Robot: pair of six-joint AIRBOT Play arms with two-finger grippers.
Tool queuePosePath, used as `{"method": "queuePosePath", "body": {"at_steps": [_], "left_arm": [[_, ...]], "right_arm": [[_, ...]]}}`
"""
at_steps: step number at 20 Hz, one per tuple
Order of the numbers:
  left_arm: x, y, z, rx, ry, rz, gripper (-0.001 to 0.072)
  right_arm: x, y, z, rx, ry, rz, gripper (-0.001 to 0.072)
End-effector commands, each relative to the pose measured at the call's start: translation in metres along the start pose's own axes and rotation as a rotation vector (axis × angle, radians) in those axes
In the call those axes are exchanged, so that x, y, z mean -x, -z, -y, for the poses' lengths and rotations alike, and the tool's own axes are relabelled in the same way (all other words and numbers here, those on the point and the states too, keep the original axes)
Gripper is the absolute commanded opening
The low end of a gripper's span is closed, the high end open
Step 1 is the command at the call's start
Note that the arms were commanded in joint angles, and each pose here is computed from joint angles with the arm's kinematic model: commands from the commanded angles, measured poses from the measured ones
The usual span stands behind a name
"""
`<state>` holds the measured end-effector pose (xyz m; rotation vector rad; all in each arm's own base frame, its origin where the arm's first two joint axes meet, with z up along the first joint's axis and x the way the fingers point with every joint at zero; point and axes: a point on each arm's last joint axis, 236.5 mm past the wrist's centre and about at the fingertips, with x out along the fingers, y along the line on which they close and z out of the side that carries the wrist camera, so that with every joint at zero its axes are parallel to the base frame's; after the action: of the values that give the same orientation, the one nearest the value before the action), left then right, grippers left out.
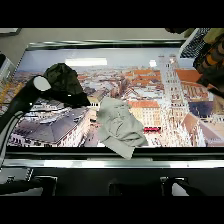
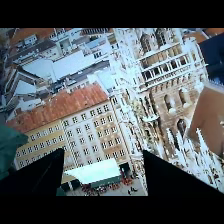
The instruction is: Fold the clothes and pants, and hang the long-sleeved shirts on hangers.
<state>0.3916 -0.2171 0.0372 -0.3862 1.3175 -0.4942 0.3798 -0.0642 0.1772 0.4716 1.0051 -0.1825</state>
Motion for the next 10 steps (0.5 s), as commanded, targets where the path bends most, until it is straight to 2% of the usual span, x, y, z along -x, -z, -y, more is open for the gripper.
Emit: {"method": "queuePosePath", "body": {"at_steps": [1, 3, 5, 10], "left_arm": [[0.034, 0.006, -0.044, 0.047, -0.078, -0.006, 0.0321], [0.034, 0.007, -0.053, 0.069, -0.083, -0.008, 0.0321], [0.032, 0.007, -0.055, 0.074, -0.084, -0.007, 0.0321], [0.032, 0.007, -0.054, 0.074, -0.084, -0.007, 0.0321]], "right_arm": [[-0.037, 0.066, 0.026, -0.165, -0.231, -0.273, 0.0546], [-0.071, 0.138, 0.018, -0.212, -0.339, -0.476, 0.0547], [-0.095, 0.188, 0.005, -0.297, -0.449, -0.579, 0.0553], [-0.145, 0.271, 0.019, -0.473, -0.417, -0.632, 0.0555]]}}
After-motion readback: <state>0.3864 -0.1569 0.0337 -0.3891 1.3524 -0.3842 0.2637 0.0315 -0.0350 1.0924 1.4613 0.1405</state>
